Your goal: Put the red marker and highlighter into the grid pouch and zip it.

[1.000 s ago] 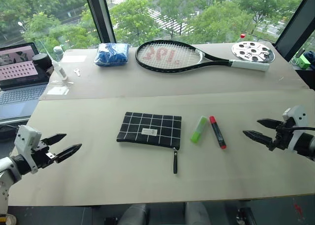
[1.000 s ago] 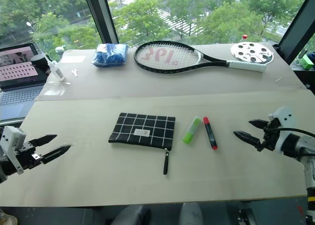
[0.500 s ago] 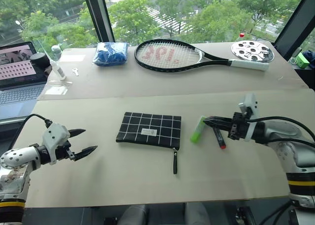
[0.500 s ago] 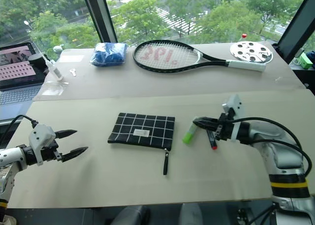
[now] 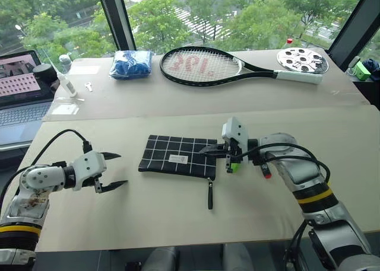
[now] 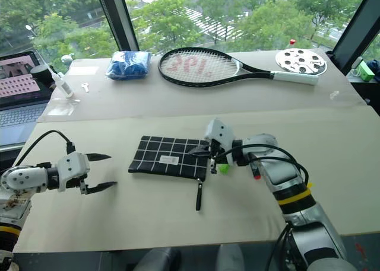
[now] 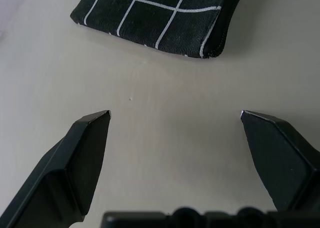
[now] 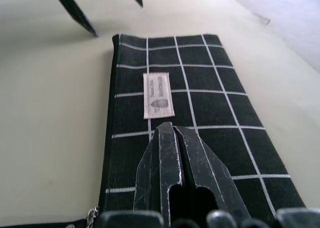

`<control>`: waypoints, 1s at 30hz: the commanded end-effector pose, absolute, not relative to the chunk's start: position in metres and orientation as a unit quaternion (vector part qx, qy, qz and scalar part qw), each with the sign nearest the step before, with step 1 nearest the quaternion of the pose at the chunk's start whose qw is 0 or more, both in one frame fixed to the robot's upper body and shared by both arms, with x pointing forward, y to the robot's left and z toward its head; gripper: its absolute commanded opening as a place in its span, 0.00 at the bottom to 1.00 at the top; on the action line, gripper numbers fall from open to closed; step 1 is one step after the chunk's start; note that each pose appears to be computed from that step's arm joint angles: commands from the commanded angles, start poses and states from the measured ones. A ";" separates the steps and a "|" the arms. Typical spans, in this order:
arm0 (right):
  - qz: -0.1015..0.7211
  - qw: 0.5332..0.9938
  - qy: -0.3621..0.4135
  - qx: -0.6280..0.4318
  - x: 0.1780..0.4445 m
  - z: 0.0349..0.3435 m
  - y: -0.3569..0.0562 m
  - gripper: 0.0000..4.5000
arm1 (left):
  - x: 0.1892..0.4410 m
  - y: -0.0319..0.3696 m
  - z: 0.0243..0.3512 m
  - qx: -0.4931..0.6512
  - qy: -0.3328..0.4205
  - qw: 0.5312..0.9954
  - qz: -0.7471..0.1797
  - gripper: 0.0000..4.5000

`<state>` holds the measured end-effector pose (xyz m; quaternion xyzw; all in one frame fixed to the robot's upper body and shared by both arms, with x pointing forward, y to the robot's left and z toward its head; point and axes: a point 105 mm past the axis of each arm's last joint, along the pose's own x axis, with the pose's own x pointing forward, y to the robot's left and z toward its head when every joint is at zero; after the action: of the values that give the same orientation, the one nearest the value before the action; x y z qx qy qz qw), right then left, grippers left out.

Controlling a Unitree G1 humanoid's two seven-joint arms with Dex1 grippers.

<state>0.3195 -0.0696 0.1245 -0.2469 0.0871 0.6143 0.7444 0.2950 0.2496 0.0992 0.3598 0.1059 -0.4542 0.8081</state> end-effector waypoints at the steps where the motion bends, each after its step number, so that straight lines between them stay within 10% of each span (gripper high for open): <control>1: 0.618 0.710 0.098 -0.324 0.318 0.110 -0.072 0.01 | 0.301 0.238 0.098 0.375 0.086 0.797 -0.465 1.00; 30: 0.603 0.705 0.082 -0.364 0.320 0.093 -0.061 0.01 | 0.331 0.203 0.074 0.439 -0.011 0.769 -0.465 1.00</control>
<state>0.3240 -0.0613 0.0936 -0.3660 0.0805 0.5989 0.7077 0.3350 0.2059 0.0913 0.4338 -0.0370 -0.4470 0.7815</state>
